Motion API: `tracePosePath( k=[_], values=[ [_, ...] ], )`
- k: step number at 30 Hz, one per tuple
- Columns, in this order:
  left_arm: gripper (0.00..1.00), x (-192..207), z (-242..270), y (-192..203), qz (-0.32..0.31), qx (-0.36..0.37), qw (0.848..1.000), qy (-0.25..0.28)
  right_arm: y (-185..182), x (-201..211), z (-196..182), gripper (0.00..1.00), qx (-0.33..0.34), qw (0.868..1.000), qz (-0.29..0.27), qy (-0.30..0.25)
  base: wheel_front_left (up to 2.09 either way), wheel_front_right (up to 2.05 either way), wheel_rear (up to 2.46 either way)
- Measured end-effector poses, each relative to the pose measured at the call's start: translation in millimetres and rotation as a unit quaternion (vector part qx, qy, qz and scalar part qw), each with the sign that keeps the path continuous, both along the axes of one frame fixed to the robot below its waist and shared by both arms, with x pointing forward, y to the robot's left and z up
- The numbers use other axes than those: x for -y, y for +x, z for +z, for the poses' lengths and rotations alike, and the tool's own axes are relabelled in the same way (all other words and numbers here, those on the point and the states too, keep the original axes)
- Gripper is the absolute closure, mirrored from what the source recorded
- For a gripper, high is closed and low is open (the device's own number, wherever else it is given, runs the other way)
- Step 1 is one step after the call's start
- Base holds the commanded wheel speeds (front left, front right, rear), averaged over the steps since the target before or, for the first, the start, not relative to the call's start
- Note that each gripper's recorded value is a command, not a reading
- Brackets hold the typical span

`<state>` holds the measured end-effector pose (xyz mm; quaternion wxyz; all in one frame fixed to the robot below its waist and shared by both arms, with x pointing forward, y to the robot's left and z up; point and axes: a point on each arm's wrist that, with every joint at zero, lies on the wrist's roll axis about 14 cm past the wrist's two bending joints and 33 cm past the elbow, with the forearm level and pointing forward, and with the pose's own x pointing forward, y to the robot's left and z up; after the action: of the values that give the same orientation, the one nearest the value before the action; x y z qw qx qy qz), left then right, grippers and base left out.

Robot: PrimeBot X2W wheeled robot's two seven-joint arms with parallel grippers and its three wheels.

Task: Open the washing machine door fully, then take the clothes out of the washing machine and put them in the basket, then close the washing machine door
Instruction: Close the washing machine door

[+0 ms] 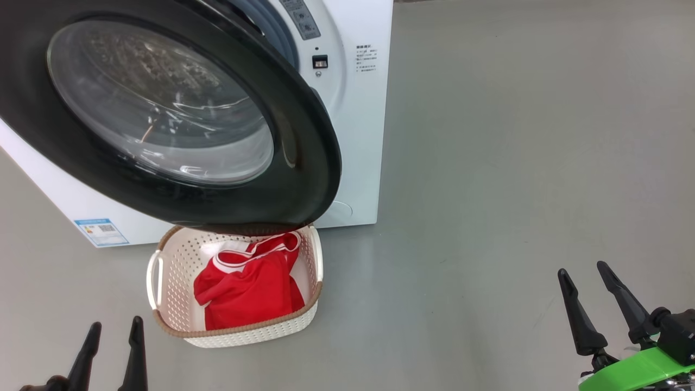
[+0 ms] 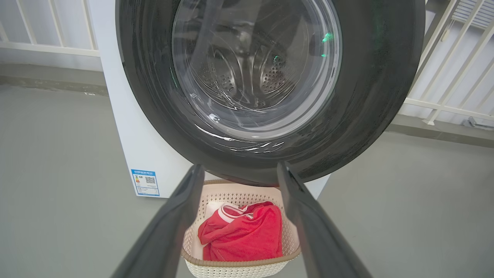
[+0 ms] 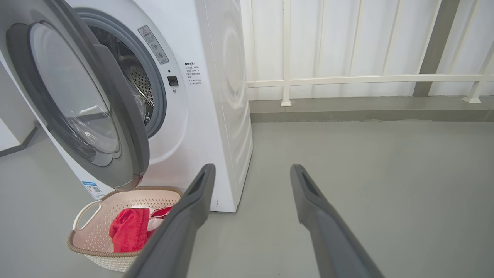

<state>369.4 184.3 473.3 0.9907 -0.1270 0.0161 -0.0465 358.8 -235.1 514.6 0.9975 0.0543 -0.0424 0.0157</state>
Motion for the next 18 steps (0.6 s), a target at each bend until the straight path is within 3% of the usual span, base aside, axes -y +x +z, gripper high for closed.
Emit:
tracePosePath(
  k=[18],
  values=[
    [0.00,-0.6,-1.8,-1.7,-0.001,-0.003,1.000,0.008,1.2,-2.1,-0.1,0.00,0.000,1.000,0.003,0.001,0.00,0.00,0.00]
  ],
)
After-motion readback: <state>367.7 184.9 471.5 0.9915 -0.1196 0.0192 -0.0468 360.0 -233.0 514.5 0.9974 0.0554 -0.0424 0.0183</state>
